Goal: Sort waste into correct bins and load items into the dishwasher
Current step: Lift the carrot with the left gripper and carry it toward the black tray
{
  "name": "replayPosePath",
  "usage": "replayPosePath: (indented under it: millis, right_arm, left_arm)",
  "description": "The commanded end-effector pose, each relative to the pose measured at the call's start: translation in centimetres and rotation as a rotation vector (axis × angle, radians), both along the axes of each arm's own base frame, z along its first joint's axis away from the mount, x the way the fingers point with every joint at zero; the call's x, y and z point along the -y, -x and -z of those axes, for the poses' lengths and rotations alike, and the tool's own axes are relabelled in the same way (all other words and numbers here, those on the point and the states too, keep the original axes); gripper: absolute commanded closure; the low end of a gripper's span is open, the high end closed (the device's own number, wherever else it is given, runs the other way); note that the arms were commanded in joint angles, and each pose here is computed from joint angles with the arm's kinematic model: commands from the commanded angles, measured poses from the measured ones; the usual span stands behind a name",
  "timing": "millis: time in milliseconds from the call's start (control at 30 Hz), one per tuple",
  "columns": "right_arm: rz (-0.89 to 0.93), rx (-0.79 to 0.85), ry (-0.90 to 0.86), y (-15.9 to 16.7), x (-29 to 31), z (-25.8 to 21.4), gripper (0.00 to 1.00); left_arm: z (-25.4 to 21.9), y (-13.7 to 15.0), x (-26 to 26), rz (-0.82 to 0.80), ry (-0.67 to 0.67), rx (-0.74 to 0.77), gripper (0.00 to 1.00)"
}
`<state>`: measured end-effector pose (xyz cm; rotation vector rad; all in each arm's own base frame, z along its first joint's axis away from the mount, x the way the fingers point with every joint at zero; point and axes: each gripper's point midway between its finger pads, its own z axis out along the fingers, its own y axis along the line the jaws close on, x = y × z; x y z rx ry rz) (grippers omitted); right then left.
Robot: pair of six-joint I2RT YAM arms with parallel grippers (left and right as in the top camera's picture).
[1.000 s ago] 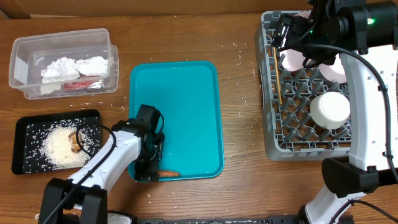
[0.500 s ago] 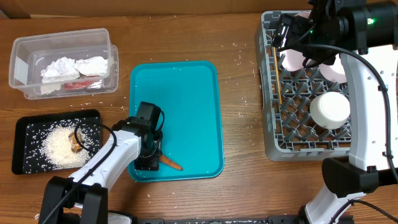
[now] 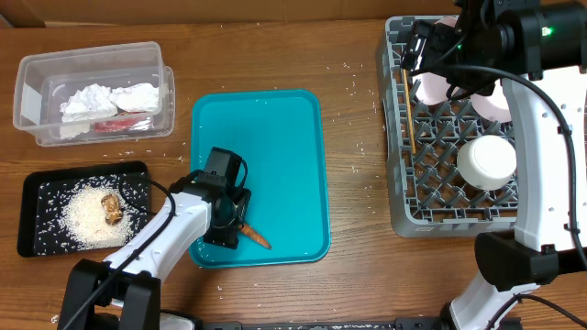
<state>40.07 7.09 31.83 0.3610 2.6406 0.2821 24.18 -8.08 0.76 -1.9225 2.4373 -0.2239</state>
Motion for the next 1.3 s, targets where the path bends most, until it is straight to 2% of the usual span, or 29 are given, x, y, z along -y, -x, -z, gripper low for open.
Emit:
replayPosePath:
  millis: [0,100,400,500,533,767,967,1100,1200,1267]
  right_arm:
    - [0.001,0.014,0.002,0.0,0.0,-0.4,0.00]
    - [0.001,0.014,0.002,0.0,0.0,-0.4,0.00]
    - [0.001,0.014,0.002,0.0,0.0,-0.4,0.00]
    - [0.001,0.014,0.002,0.0,0.0,-0.4,0.00]
    - [0.001,0.014,0.002,0.0,0.0,-0.4,0.00]
    - [0.001,0.014,0.002,0.0,0.0,-0.4,0.00]
    - [0.001,0.014,0.002,0.0,0.0,-0.4,0.00]
    - [0.001,0.014,0.002,0.0,0.0,-0.4,0.00]
    - [0.001,0.014,0.002,0.0,0.0,-0.4,0.00]
    - [0.001,0.014,0.002,0.0,0.0,-0.4,0.00]
  left_arm:
    - [0.4,1.0,0.1,0.039,-0.002,-0.037,0.26]
    - [0.4,1.1,0.1,0.084,-0.009,-0.038,0.42]
    - [0.4,1.1,0.1,0.165,-0.015,-0.030,0.53]
    - [0.2,0.8,0.0,0.162,-0.014,-0.023,0.69]
    - [0.1,0.7,0.0,0.160,-0.012,-0.020,0.71]
    - [-2.2,-1.9,0.9,0.229,0.003,0.056,0.70]
    - [-7.1,-5.1,-0.3,0.191,-0.021,0.121,0.69]
    - [-10.2,-7.4,-4.0,0.117,-0.071,0.164,0.70]
    - [-11.7,-8.7,-7.6,0.087,-0.084,0.206,0.78]
    - [-12.0,-8.9,-9.0,0.065,-0.062,0.215,0.80]
